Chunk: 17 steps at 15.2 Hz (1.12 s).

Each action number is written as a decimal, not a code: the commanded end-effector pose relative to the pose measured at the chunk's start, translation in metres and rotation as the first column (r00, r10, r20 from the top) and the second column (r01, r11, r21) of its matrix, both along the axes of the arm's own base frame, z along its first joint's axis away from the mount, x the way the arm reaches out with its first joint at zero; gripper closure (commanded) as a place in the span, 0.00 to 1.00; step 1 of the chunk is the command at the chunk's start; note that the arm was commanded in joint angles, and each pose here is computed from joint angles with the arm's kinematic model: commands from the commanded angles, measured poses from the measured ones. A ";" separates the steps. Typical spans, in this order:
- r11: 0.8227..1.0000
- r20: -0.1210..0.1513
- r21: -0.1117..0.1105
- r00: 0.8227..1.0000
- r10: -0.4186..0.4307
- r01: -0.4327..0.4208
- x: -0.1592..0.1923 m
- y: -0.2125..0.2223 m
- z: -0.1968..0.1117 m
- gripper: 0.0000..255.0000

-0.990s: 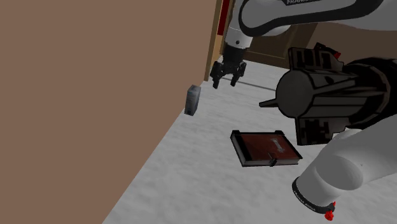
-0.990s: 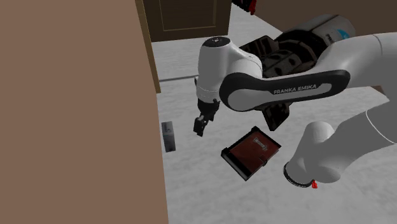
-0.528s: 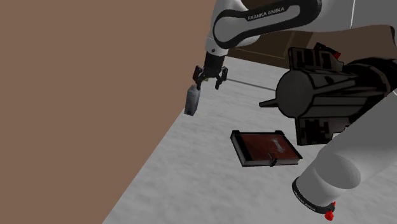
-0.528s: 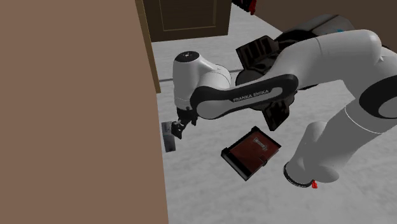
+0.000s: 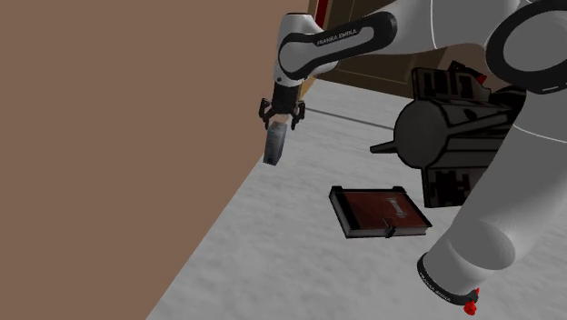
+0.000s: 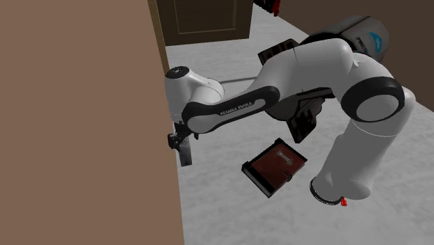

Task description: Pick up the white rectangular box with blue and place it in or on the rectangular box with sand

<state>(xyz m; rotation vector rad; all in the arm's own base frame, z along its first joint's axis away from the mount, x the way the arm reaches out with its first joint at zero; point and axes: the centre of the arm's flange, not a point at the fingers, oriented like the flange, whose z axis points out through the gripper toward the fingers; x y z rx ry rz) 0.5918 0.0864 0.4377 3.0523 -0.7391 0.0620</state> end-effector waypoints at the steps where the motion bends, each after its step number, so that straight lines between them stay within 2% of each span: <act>1: 1.000 0.016 0.006 1.000 -0.021 0.021 0.013 -0.001 -0.019 0.00; 7: 1.000 0.016 0.006 1.000 -0.021 0.021 0.015 -0.001 -0.054 0.00; 15: 1.000 0.016 0.006 1.000 -0.021 0.021 0.015 -0.001 -0.054 0.00; 16: 1.000 0.016 0.006 1.000 -0.021 0.021 0.017 0.001 -0.053 1.00; 17: 1.000 0.016 0.006 1.000 -0.022 0.021 0.016 0.003 -0.053 1.00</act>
